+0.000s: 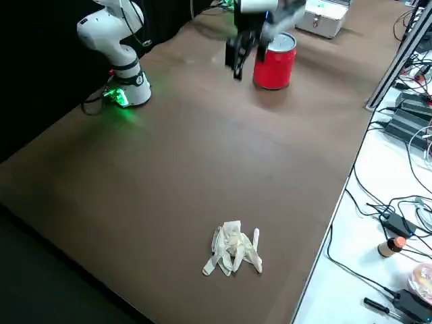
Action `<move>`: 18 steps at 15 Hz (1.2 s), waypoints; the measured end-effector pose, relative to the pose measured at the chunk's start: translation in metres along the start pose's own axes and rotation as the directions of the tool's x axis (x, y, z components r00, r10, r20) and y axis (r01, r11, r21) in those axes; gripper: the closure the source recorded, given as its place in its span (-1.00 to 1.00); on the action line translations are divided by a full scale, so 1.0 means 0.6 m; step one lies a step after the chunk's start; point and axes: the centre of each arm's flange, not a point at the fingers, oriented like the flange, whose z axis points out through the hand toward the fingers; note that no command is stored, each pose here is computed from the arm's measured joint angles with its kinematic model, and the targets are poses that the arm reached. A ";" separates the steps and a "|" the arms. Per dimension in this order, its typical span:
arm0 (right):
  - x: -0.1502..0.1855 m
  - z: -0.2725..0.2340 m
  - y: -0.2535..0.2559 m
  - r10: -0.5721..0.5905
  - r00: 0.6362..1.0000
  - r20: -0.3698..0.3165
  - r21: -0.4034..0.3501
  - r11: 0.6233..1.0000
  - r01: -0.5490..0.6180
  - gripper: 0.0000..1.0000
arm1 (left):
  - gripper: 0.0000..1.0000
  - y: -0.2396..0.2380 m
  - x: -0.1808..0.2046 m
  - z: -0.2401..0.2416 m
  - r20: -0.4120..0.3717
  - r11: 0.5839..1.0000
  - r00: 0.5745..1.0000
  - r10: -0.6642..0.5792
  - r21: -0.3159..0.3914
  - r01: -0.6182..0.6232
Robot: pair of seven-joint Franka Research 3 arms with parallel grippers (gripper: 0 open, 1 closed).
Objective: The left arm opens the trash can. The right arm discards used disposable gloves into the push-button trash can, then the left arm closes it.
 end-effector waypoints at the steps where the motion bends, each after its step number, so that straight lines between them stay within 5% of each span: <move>1: 0.014 0.035 0.023 0.022 1.000 0.020 -0.004 1.000 -0.022 -1.00 | -0.97 0.019 0.002 0.011 0.021 0.998 1.000 0.013 -0.056 -0.012; 2: 0.046 0.120 0.076 0.069 0.996 0.050 -0.007 0.998 -0.069 -0.99 | -0.88 0.047 0.006 0.027 0.048 0.990 0.998 0.035 -0.139 -0.028; 4: 0.076 0.199 0.124 0.109 0.993 0.047 -0.010 0.994 -0.109 -0.99 | -0.46 0.081 0.005 0.038 0.067 0.983 0.997 0.031 -0.180 -0.018; 12: 0.119 0.379 0.222 0.180 0.983 0.017 -0.019 0.983 -0.180 -0.97 | 0.97 0.327 -0.071 0.113 0.190 0.987 0.981 -0.046 -0.142 0.074; 18: 0.143 0.493 0.309 0.216 0.968 -0.129 -0.053 0.973 -0.225 -0.94 | 0.98 0.432 -0.076 0.175 0.161 0.978 0.986 -0.044 -0.194 0.075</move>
